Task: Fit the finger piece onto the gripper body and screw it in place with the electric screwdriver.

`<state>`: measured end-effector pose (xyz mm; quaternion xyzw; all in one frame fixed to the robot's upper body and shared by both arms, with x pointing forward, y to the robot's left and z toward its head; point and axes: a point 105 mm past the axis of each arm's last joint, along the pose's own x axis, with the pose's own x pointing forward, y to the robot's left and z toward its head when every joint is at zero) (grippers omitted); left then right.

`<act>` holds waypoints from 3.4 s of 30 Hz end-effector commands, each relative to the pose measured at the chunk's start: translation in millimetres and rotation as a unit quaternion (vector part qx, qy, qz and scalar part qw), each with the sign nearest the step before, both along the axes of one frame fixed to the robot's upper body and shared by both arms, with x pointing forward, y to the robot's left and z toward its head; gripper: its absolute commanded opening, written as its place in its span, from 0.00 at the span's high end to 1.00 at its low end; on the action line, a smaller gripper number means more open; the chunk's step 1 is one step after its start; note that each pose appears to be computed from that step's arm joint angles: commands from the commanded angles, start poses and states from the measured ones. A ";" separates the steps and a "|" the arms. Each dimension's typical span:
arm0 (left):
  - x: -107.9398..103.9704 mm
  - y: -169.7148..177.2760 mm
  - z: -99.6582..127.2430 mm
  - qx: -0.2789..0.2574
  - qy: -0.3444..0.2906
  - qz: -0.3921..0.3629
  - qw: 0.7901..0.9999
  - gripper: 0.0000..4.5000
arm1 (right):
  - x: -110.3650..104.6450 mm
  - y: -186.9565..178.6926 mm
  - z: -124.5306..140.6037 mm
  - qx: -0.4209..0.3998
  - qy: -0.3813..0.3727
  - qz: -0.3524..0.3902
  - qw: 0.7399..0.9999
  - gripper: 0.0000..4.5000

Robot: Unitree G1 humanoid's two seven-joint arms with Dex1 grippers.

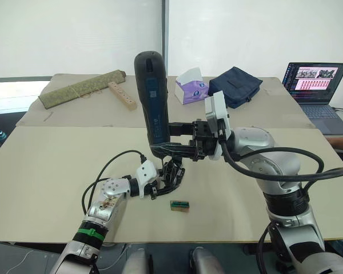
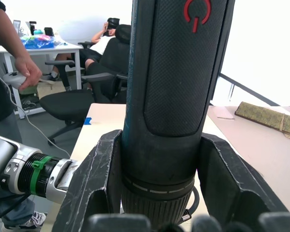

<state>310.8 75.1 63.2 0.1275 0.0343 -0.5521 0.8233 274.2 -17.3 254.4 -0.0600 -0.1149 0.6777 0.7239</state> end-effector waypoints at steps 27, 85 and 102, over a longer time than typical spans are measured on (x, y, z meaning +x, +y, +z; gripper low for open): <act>-10.9 6.3 -26.6 0.027 0.048 0.006 0.998 0.49 | -2.6 -0.2 3.4 0.026 -0.031 -0.003 0.999 0.59; -13.5 12.7 -28.1 0.026 0.054 0.017 0.998 0.49 | 5.2 3.0 -68.8 -0.029 0.035 -0.029 0.999 0.59; -10.6 12.7 -33.1 0.026 0.057 0.028 0.998 0.49 | -17.6 -9.4 10.8 0.078 -0.071 0.051 0.993 0.59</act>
